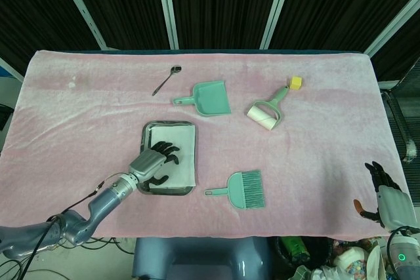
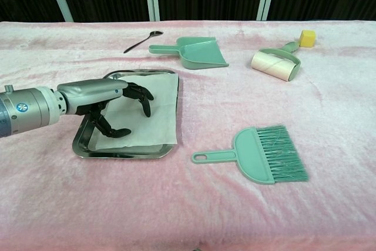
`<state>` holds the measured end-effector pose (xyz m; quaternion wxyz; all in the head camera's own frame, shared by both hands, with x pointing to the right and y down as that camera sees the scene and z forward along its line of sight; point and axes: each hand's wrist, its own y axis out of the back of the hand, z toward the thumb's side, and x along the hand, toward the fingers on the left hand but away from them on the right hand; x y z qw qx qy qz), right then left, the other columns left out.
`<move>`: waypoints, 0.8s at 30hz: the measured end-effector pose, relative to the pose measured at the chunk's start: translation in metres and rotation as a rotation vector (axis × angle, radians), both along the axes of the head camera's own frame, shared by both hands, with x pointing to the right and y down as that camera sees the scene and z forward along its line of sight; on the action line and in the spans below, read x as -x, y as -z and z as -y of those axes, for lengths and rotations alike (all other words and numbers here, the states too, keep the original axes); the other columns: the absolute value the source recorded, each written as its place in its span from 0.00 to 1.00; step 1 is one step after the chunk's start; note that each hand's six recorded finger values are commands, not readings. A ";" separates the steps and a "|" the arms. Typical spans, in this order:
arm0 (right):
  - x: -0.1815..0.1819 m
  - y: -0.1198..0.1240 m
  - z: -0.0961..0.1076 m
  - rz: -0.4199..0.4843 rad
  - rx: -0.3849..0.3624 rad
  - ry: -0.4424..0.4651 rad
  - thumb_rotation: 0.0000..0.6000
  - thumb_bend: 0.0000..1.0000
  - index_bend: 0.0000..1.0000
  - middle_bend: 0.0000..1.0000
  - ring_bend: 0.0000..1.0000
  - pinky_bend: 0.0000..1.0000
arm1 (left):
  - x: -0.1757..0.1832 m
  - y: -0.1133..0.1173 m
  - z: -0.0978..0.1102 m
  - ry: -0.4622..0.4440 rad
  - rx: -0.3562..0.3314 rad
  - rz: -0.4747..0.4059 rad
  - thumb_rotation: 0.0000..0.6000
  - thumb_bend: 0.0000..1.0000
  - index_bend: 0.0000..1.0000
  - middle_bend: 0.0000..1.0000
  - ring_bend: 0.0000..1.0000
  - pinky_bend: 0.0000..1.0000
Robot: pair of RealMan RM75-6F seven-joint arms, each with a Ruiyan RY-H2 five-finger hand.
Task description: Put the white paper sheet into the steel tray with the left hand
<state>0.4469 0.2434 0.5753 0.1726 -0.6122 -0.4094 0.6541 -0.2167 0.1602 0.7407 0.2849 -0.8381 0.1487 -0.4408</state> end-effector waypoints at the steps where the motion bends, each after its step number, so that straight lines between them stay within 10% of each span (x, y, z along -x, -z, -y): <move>1: 0.000 0.000 0.000 0.000 0.000 0.000 1.00 0.27 0.04 0.01 0.10 0.21 | 0.000 0.000 -0.001 -0.012 -0.002 0.003 1.00 0.38 0.30 0.11 0.00 0.00; 24: 0.000 0.000 0.000 0.003 0.001 -0.003 1.00 0.27 0.04 0.01 0.10 0.21 | 0.009 -0.005 -0.006 -0.069 -0.021 0.044 1.00 0.38 0.30 0.11 0.00 0.00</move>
